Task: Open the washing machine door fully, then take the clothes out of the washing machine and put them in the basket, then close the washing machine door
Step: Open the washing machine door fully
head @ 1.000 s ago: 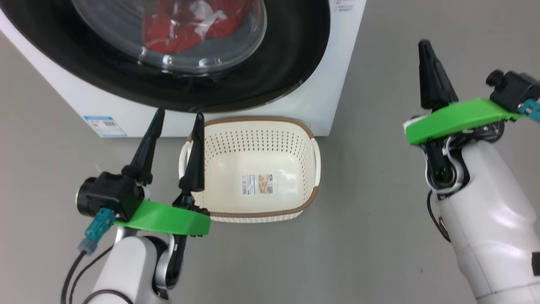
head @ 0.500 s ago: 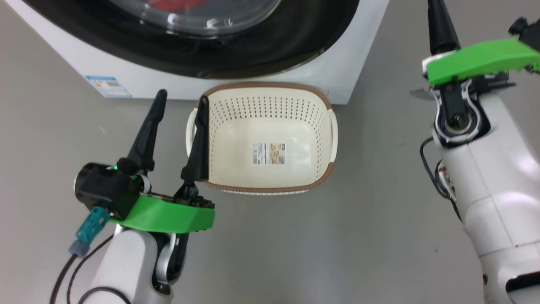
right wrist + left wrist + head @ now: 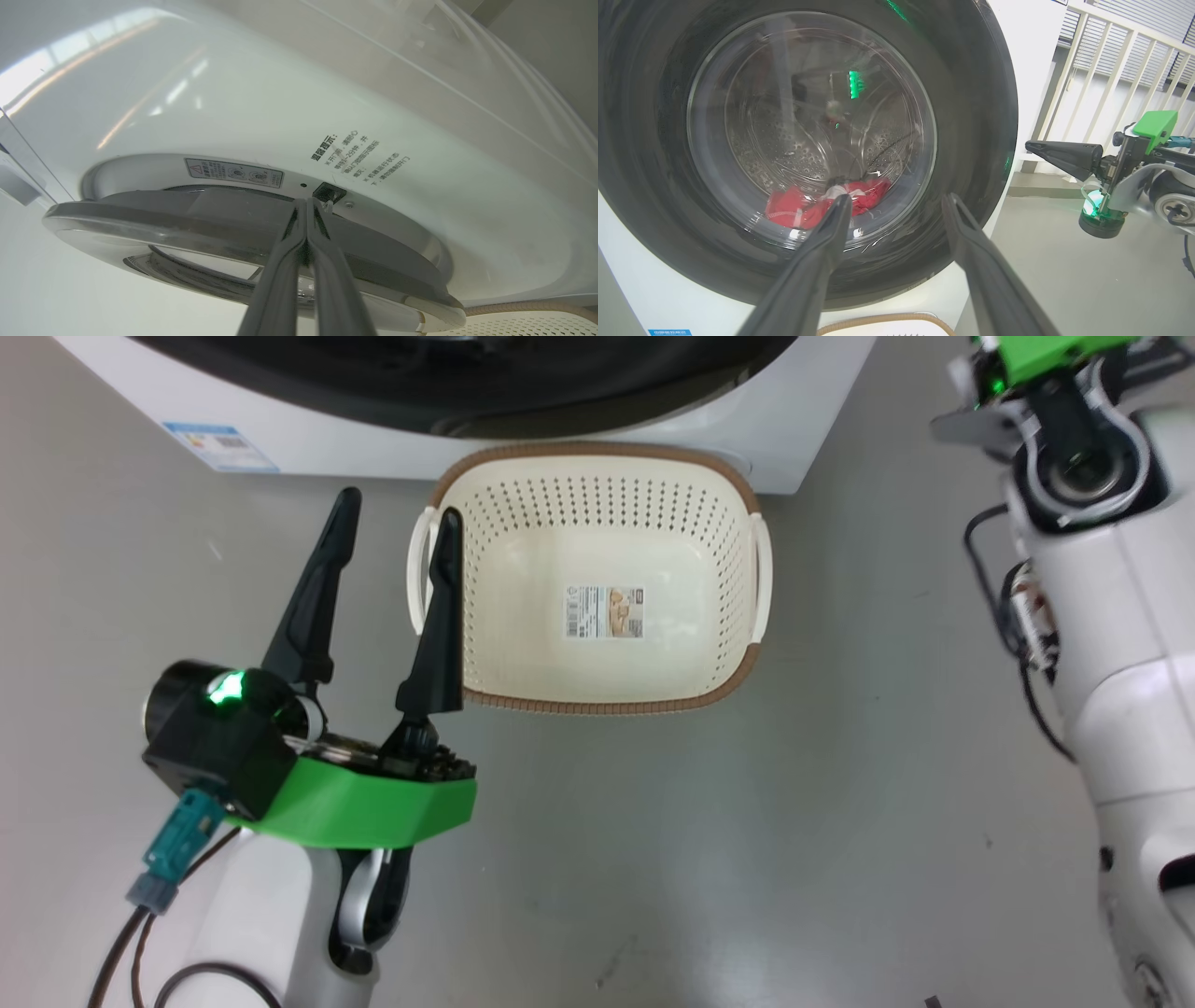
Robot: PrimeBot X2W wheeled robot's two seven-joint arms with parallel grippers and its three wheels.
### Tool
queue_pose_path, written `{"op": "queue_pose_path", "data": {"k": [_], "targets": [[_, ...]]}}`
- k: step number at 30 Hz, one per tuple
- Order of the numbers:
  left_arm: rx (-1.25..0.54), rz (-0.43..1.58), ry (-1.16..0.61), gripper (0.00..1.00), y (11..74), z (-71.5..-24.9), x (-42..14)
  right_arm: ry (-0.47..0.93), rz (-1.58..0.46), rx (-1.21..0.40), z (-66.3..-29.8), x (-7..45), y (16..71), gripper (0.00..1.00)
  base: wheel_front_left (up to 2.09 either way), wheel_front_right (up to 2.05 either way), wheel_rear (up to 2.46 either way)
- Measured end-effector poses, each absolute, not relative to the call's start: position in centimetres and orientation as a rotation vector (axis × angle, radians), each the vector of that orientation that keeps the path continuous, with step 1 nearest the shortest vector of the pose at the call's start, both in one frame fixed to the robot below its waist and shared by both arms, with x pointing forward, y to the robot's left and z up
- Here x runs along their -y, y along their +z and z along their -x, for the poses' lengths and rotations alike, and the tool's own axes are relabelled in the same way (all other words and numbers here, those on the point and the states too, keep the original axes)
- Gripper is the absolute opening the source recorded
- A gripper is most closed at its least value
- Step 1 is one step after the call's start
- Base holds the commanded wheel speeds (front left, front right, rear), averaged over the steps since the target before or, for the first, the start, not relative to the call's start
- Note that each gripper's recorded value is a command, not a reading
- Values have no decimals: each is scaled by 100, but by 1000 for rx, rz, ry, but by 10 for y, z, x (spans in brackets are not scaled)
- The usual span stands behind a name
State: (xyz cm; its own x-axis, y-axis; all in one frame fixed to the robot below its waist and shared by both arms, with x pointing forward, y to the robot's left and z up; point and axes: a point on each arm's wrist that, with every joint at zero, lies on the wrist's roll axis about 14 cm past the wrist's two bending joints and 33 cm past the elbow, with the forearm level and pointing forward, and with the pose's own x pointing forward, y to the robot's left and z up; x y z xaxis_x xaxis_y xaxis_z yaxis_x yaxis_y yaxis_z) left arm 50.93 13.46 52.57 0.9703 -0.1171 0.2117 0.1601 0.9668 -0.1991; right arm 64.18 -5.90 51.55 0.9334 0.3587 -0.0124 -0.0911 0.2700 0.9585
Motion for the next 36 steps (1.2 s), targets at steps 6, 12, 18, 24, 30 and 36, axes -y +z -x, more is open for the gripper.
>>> {"op": "queue_pose_path", "data": {"k": [6, 12, 18, 24, 30, 36], "targets": [[176, 216, -132, 100, 513, -514, -138, 351, -1319, -342, -655, 50, 504, 0, 0, 0, 0], [167, 217, -127, 100, 506, -521, -140, 421, -1346, -409, -665, 36, 502, 0, 0, 0, 0], [156, 211, -124, 100, 499, -524, -142, 458, -1356, -446, -671, 29, 499, 0, 0, 0, 0], [141, 208, -121, 100, 492, -526, -143, 489, -1349, -470, -680, 24, 499, 0, 0, 0, 0], [137, 206, -119, 100, 488, -529, -144, 534, -1330, -500, -683, 18, 502, 0, 0, 0, 0], [146, 208, -124, 100, 492, -530, -142, 578, -1290, -542, -677, 14, 506, 0, 0, 0, 0]]}}
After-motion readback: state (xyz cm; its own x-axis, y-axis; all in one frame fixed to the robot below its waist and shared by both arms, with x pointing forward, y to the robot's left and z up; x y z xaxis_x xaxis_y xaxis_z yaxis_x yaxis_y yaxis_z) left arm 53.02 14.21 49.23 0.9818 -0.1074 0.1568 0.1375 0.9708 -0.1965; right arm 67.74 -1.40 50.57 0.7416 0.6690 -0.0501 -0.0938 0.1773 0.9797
